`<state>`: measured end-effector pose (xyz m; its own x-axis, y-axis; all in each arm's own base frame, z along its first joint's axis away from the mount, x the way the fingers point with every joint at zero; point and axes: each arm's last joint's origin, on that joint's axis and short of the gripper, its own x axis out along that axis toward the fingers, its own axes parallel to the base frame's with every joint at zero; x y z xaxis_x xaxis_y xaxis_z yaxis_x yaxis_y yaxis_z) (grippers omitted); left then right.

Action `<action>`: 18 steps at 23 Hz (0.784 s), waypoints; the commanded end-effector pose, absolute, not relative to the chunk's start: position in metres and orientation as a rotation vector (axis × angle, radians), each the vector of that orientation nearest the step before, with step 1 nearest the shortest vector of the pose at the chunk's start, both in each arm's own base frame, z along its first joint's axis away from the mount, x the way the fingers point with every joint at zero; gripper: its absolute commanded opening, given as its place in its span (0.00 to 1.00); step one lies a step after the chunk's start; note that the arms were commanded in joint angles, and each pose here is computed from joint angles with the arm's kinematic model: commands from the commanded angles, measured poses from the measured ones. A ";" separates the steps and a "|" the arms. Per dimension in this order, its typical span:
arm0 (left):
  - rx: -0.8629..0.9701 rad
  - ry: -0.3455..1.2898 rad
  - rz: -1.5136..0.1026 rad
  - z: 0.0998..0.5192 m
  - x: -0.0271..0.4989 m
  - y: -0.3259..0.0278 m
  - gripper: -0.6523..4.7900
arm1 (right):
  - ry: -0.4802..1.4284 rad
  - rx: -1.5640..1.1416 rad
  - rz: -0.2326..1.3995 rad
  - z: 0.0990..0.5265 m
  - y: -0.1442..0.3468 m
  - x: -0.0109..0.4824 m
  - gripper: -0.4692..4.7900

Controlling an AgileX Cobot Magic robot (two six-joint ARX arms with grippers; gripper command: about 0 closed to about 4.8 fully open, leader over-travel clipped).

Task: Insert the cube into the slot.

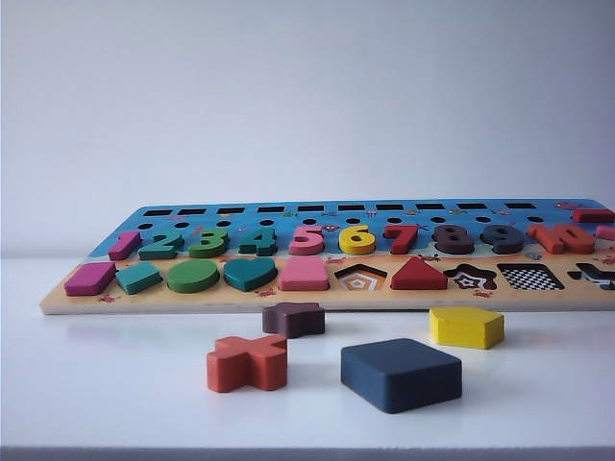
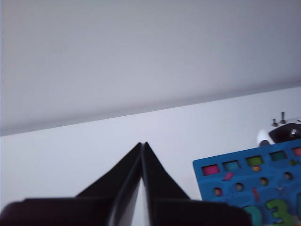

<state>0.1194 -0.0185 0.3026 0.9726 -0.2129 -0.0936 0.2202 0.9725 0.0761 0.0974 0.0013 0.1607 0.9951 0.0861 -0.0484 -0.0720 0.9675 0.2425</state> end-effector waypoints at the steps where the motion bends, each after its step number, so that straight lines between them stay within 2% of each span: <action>1: 0.092 0.159 -0.327 0.309 0.121 -0.028 0.14 | 0.003 0.306 0.104 0.167 0.002 0.097 0.09; 10: 0.131 0.529 -0.741 0.305 0.106 -0.061 0.14 | -0.029 0.364 0.213 0.197 0.005 0.089 0.11; 18: 0.137 0.652 -0.899 0.297 0.101 -0.073 0.14 | -0.027 0.320 0.201 0.226 0.005 0.076 0.11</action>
<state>0.1013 -0.0716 0.2962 0.4702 -0.6663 -0.5788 0.7497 0.6476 -0.1365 0.0784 0.0048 0.2222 0.9789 0.1949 0.0617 -0.2042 0.9195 0.3358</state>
